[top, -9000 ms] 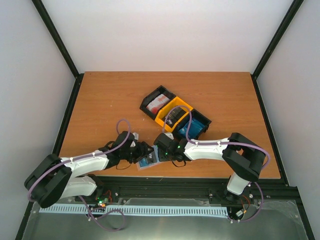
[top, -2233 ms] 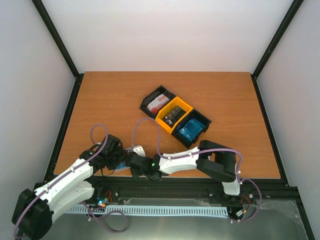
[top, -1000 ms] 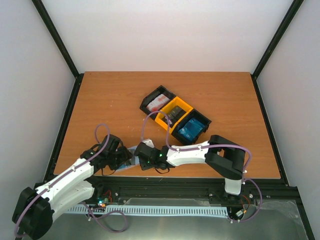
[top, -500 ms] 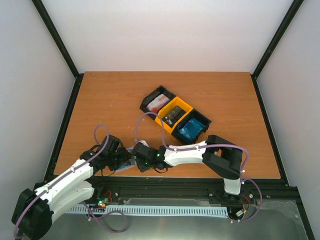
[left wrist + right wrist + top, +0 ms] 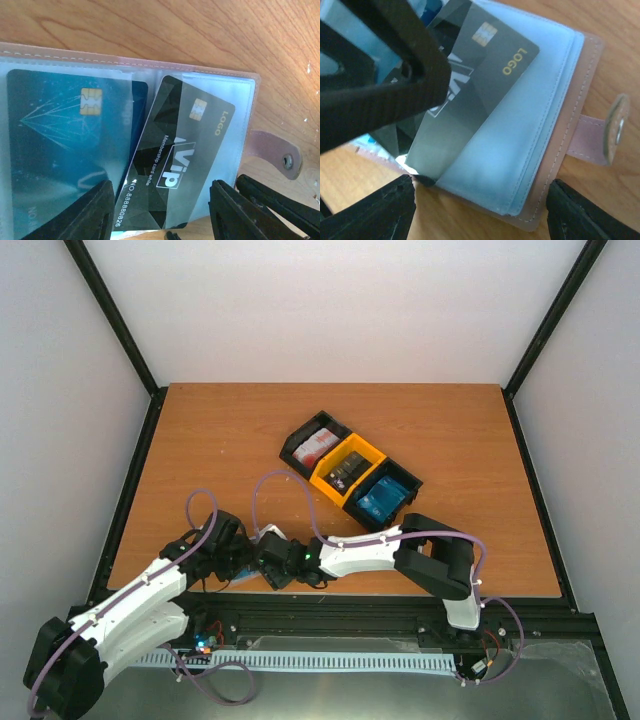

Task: Put the credit cards into the card holder
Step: Insert the credit card into the card holder.

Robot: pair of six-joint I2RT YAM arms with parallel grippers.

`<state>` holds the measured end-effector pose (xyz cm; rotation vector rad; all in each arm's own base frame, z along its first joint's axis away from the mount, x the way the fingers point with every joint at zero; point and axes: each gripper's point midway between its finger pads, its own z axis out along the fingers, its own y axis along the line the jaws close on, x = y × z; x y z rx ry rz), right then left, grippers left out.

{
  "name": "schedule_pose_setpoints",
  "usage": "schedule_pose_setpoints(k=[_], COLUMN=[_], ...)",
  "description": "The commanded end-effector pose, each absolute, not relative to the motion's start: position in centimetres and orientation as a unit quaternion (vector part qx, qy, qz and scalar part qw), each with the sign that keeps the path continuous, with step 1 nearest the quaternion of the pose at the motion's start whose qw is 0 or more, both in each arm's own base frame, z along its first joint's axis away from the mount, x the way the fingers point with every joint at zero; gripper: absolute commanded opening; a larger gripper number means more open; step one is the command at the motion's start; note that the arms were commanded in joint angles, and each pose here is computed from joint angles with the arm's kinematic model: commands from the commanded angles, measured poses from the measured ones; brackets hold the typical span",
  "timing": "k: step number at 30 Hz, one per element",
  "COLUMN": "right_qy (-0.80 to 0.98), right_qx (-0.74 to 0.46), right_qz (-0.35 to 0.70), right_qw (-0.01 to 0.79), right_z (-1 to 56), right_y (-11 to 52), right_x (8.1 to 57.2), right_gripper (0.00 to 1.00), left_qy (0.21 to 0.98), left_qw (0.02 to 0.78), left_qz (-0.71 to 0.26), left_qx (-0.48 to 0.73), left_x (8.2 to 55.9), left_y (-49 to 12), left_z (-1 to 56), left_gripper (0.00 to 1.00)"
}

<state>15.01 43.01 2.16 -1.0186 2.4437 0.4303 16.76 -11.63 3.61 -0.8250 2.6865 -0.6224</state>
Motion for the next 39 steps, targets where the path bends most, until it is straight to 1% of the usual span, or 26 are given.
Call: schedule_pose_setpoints(k=[1, 5, 7, 10, 13, 18, 22, 24, 29, 30, 33, 39], right_qy=[0.893, 0.895, 0.896, 0.897, 0.898, 0.902, 0.908, 0.910, 0.912, 0.912, 0.914, 0.917], right_qx=[-0.379, -0.369, -0.364, -0.354, -0.342, -0.331, -0.314, -0.305, -0.291, -0.290, -0.285, -0.279], right_qz=[0.100, 0.087, 0.087, 0.099, 0.116, 0.125, 0.125, 0.130, 0.149, 0.150, 0.153, 0.159], right_qw=[0.221, 0.236, 0.239, 0.245, 0.251, 0.248, 0.247, 0.247, 0.249, 0.249, 0.245, 0.236], right_z=[-1.2, -2.1, -2.4, -2.2, -1.7, -1.3, -1.1, -0.8, 0.2, 0.3, 0.4, 0.1], right_y=[41.9, 41.9, 41.8, 41.9, 41.9, 42.1, 41.8, 41.7, 41.4, 41.4, 41.3, 41.4], right_x=[15.0, 15.4, 15.4, 15.4, 15.3, 15.2, 15.2, 15.2, 15.0, 15.0, 14.9, 14.9], right_gripper=[0.72, 0.70, 0.66, 0.56, 0.53, 0.52, 0.53, 0.55, 0.58, 0.58, 0.57, 0.55], left_qy=[0.922, 0.919, 0.918, 0.917, 0.917, 0.914, 0.910, 0.909, 0.907, 0.906, 0.905, 0.911], left_qw=[0.134, 0.132, 0.134, 0.134, 0.133, 0.146, 0.158, 0.162, 0.166, 0.168, 0.174, 0.164], left_qz=[-0.201, -0.200, -0.201, -0.199, -0.197, -0.192, -0.198, -0.197, -0.199, -0.199, -0.197, -0.181], left_qx=[-0.303, -0.313, -0.316, -0.319, -0.321, -0.327, -0.327, -0.329, -0.333, -0.333, -0.334, -0.332], left_x=[16.6, 16.3, 16.3, 16.2, 16.1, 16.5, 17.1, 17.2, 17.4, 17.4, 17.7, 17.8], left_y=[-10.9, -10.7, -10.6, -10.5, -10.4, -10.0, -10.1, -10.1, -10.0, -10.0, -9.9, -9.9], left_z=[3.8, 3.6, 3.5, 3.3, 3.0, 3.2, 4.3, 4.8, 5.6, 5.7, 5.8, 4.3], left_gripper=[0.53, 0.51, 0.50, 0.50, 0.50, 0.55, 0.55, 0.56, 0.65, 0.65, 0.66, 0.62])
